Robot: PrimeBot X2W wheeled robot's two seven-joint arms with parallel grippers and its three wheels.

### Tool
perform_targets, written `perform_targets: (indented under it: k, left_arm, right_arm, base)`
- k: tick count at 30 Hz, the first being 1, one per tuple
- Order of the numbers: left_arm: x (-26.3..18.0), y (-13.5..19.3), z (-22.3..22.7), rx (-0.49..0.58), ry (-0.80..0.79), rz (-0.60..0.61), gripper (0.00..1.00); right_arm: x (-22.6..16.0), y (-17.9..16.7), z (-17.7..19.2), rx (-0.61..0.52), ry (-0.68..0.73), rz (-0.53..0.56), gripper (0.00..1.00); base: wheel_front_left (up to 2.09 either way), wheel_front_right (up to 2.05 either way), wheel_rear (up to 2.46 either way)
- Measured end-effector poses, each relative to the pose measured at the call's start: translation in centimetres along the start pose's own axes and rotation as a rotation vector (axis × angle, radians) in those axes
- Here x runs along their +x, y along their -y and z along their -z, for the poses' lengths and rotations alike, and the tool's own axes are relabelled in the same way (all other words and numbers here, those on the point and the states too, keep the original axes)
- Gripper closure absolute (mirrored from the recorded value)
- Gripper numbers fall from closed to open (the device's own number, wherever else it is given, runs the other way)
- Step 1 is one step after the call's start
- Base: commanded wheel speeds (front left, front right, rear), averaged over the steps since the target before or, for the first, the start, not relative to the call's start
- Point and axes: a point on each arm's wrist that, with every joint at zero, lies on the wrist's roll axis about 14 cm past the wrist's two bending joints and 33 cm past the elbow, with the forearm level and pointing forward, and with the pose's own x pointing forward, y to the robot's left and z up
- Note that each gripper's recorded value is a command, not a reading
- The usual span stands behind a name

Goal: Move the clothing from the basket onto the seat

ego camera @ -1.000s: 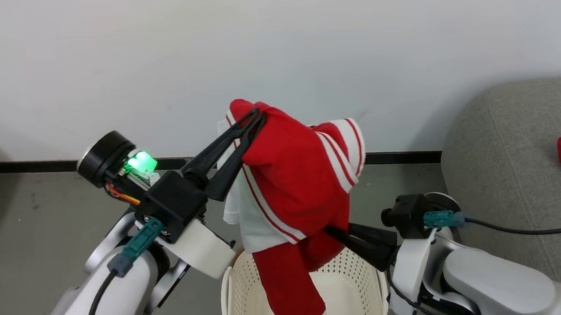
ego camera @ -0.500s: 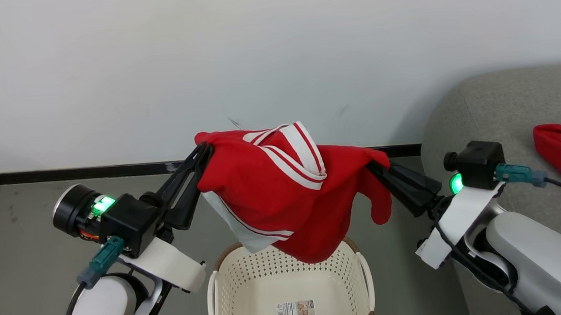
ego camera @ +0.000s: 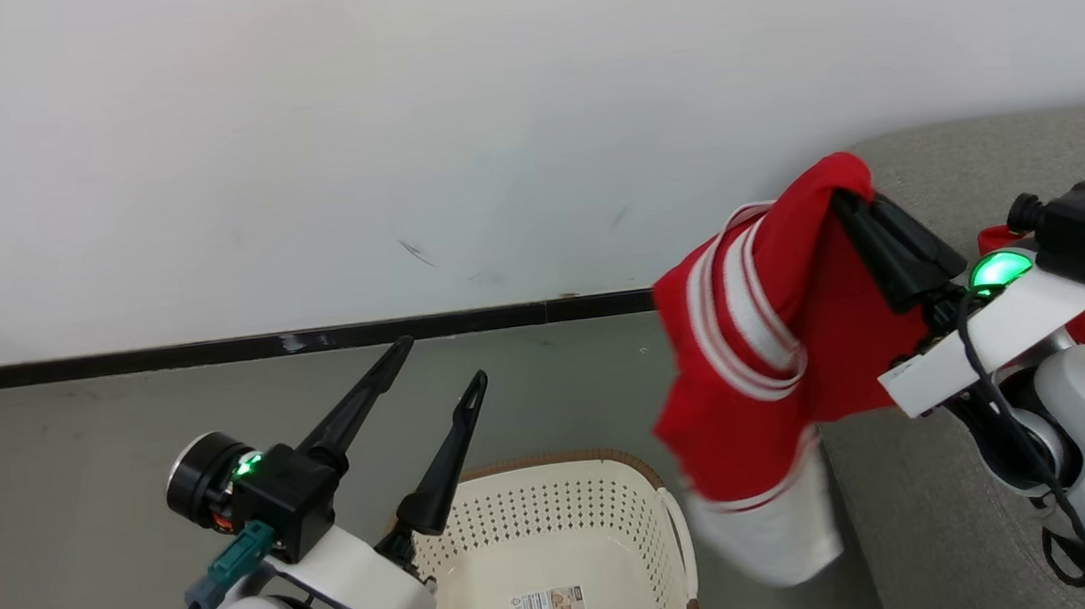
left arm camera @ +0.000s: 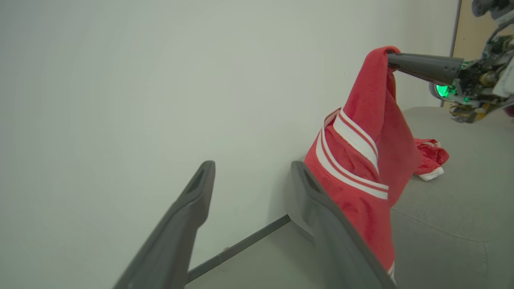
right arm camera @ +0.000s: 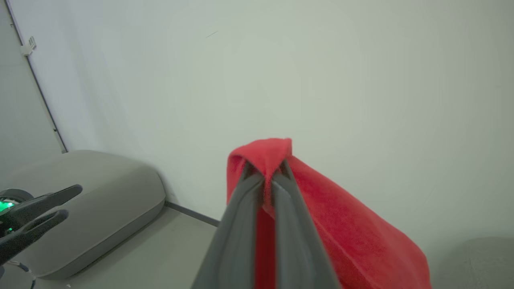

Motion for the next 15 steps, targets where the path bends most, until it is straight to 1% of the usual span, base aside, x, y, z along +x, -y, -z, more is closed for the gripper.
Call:
perform_targets:
  k: [4,9,12,15]
  left_arm:
    - [0.0,1.6,0.5,-0.027,0.002,0.048,0.00]
    - [-0.1,4.7,1.3,-0.068,-0.016,0.143,0.00]
    - [-0.1,6.4,1.4,-0.110,-0.011,0.184,0.00]
    - [-0.4,8.0,1.9,-0.124,-0.029,0.232,0.00]
  right_arm:
    - [-0.8,1.4,-1.6,-0.028,0.036,0.043,1.00]
    - [-2.7,3.2,-1.9,-0.053,0.037,0.109,1.00]
    - [-4.1,4.4,-2.3,-0.063,0.039,0.160,1.00]
    - [-5.5,5.4,-2.4,-0.070,0.038,0.206,1.00]
  base:
    - [0.00,0.00,0.00]
    - [0.00,0.00,0.00]
    - [0.00,0.00,0.00]
    - [0.00,0.00,0.00]
